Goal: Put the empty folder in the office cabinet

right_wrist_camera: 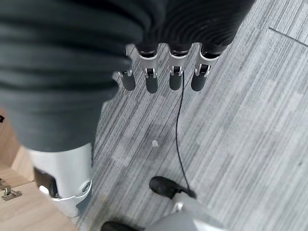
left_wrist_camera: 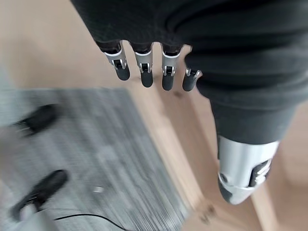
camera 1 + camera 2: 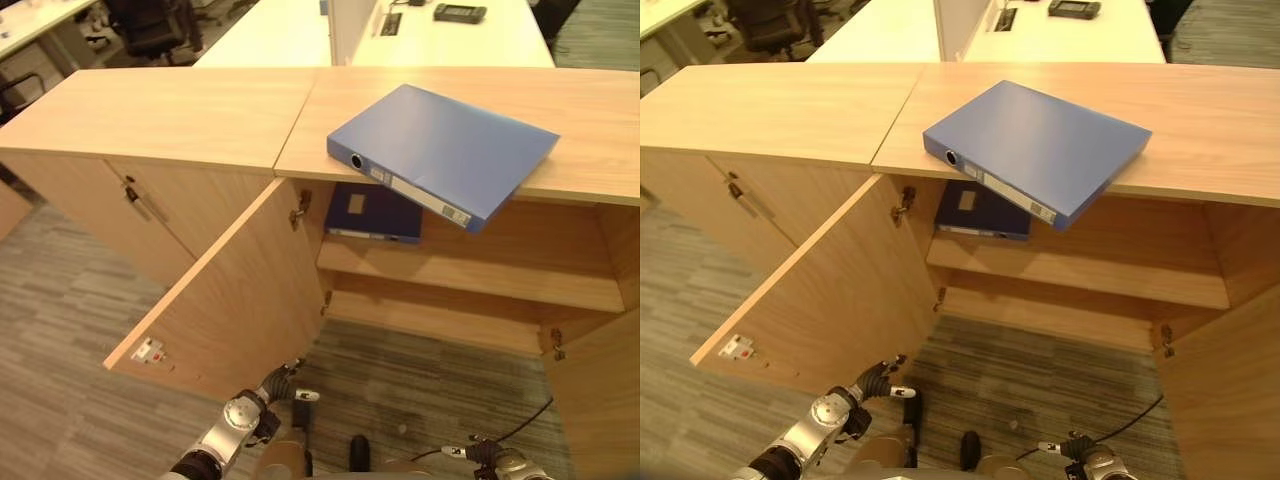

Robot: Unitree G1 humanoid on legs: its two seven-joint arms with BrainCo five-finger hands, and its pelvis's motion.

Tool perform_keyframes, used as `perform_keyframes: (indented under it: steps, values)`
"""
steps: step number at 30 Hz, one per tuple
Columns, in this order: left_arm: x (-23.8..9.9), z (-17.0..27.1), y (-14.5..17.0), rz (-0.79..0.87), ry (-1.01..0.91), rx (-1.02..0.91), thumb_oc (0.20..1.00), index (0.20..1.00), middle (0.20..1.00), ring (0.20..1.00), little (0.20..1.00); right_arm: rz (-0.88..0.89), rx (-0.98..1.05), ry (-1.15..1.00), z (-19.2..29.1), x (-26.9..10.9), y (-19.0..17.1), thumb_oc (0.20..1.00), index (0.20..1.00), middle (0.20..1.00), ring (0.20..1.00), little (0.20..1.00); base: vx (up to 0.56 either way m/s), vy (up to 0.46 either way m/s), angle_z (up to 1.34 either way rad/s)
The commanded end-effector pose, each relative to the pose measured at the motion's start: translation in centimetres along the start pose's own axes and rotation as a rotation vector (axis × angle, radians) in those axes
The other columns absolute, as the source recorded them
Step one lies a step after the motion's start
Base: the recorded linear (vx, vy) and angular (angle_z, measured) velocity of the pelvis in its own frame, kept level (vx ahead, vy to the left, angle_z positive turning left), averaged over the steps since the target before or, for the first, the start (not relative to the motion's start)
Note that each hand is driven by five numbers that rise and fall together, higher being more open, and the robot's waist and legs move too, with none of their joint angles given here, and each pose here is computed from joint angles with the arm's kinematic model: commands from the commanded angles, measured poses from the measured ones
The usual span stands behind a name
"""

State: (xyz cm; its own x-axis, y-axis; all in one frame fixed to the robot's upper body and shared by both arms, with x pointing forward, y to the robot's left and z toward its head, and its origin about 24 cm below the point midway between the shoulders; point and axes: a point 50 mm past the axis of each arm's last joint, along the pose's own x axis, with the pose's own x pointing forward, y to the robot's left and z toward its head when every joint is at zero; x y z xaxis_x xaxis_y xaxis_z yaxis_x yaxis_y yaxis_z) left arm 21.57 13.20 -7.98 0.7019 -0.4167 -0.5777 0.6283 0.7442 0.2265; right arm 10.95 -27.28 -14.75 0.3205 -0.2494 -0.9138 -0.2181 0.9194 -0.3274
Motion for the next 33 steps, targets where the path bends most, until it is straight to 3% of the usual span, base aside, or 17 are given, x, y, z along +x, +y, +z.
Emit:
perform_keyframes:
  steps: [1, 18, 33]
  values:
    - [0.2, 2.4, 0.6, -0.04, -0.11, 0.117, 1.0, 1.0, 1.0, 1.0, 1.0, 0.009, -0.055, 0.027, -0.9, -0.1, 0.4, 1.0, 1.0, 1.0, 1.0, 1.0, 0.08, 0.166, -0.24]
    - [-1.0, 5.9, 3.9, 0.097, -0.271, 0.076, 1.0, 1.0, 1.0, 1.0, 1.0, 0.054, -0.014, -0.07, 2.8, 0.2, 1.1, 1.0, 1.0, 1.0, 1.0, 1.0, 0.03, 0.108, -0.35]
    - [-1.0, 4.0, 4.9, 0.18, -0.193, 0.005, 1.0, 1.0, 1.0, 1.0, 1.0, 0.079, 0.04, -0.012, 0.5, 0.1, 1.6, 1.0, 1.0, 1.0, 1.0, 1.0, 0.23, -0.318, 0.2]
